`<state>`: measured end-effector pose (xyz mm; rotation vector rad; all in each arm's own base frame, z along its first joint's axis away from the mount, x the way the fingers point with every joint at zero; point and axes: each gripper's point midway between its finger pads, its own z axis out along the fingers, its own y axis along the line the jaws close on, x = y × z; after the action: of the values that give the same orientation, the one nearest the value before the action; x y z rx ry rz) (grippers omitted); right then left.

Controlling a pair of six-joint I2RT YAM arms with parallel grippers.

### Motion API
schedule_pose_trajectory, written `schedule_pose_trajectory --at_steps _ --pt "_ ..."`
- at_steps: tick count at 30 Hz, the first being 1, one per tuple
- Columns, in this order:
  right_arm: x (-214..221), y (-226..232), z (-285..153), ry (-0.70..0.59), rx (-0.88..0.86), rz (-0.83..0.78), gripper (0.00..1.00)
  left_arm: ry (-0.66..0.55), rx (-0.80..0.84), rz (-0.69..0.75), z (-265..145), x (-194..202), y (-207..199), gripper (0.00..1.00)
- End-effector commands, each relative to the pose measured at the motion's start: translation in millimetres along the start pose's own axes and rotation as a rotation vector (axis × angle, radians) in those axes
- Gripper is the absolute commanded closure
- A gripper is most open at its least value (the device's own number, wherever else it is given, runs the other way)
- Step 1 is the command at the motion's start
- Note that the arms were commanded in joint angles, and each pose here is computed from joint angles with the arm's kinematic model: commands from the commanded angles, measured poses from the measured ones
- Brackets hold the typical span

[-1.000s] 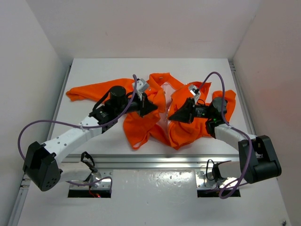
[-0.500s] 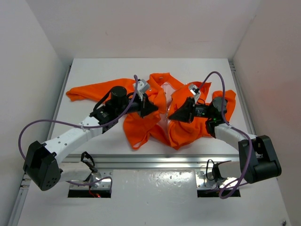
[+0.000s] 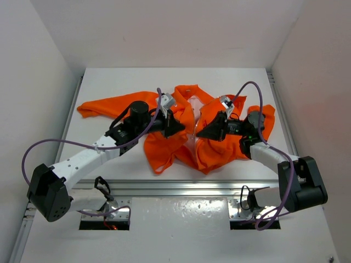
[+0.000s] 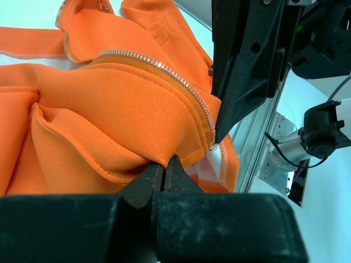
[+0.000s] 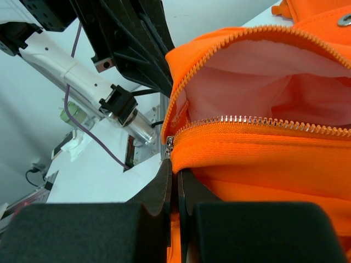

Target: Zip up the jacket

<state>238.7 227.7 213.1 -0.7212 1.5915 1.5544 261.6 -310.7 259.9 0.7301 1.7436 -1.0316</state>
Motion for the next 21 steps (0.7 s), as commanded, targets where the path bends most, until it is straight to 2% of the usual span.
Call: schedule_pose_trajectory --at_steps 1,13,21 --pt "-26 7 4 -0.034 -0.030 -0.133 1.00 -0.034 0.052 0.018 2 -9 -13 1.00" --pt "-17 9 2 -0.028 -0.029 -0.116 1.00 -0.121 -0.022 0.057 -3 -48 9 1.00" --pt "-20 9 3 -0.031 -0.029 -0.121 1.00 -0.100 -0.007 0.040 -1 -40 9 1.00"
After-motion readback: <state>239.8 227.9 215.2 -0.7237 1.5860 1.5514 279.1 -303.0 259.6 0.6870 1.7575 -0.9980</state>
